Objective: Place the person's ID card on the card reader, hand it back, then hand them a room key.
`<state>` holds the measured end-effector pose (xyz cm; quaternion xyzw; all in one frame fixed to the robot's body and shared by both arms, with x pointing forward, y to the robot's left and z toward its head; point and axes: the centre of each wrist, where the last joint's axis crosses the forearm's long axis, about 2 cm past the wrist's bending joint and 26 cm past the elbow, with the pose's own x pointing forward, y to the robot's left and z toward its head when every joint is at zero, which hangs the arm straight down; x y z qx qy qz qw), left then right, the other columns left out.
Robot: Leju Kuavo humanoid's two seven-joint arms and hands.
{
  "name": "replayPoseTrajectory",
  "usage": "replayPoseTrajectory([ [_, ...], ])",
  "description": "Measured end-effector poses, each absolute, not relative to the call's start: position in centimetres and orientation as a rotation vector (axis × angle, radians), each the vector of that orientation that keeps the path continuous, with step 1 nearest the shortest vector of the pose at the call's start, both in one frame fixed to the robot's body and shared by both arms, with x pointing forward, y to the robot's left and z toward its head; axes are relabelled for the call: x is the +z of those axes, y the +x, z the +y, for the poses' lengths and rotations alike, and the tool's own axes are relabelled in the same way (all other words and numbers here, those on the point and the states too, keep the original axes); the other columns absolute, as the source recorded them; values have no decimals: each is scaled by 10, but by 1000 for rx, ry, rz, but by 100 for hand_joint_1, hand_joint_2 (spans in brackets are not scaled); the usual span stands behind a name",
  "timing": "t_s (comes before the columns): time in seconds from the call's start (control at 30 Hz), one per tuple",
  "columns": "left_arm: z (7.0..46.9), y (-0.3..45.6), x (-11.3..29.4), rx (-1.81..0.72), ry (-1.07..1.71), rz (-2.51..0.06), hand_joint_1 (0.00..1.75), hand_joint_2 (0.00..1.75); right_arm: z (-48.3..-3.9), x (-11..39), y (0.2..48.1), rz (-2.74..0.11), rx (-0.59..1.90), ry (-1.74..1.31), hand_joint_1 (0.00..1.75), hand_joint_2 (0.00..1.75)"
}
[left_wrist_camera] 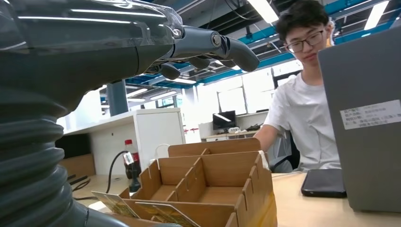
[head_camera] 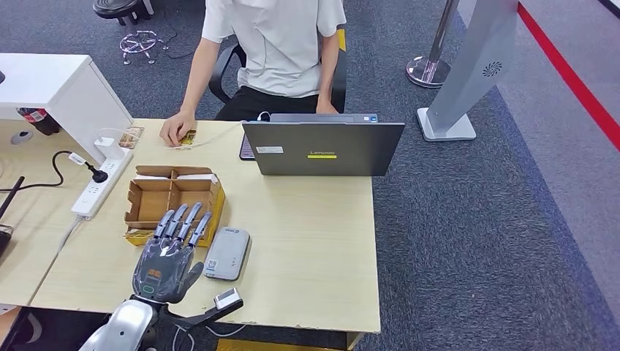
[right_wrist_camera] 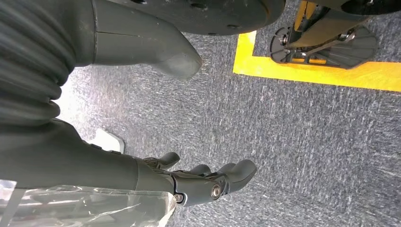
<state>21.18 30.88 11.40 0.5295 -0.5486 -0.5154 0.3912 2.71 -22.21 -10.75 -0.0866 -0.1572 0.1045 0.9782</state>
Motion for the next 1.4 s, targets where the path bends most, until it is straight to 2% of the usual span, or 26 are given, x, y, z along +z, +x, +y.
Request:
replayPoseTrajectory([
  [0.4,340,249,111,-1191,1385,-1262,0,175,-228,-108,28,-309,229,-180,0,175],
  [1.07,359,253,98,-1155,1355,-1152,0,175,-234,-109,26,-282,238,-181,0,175],
  [1.2,359,253,98,-1156,1355,-1150,175,175,-234,-109,26,-282,238,-181,0,175],
  [1.4,360,252,97,-1161,1332,-1137,175,175,-234,-109,26,-289,241,-179,0,175],
])
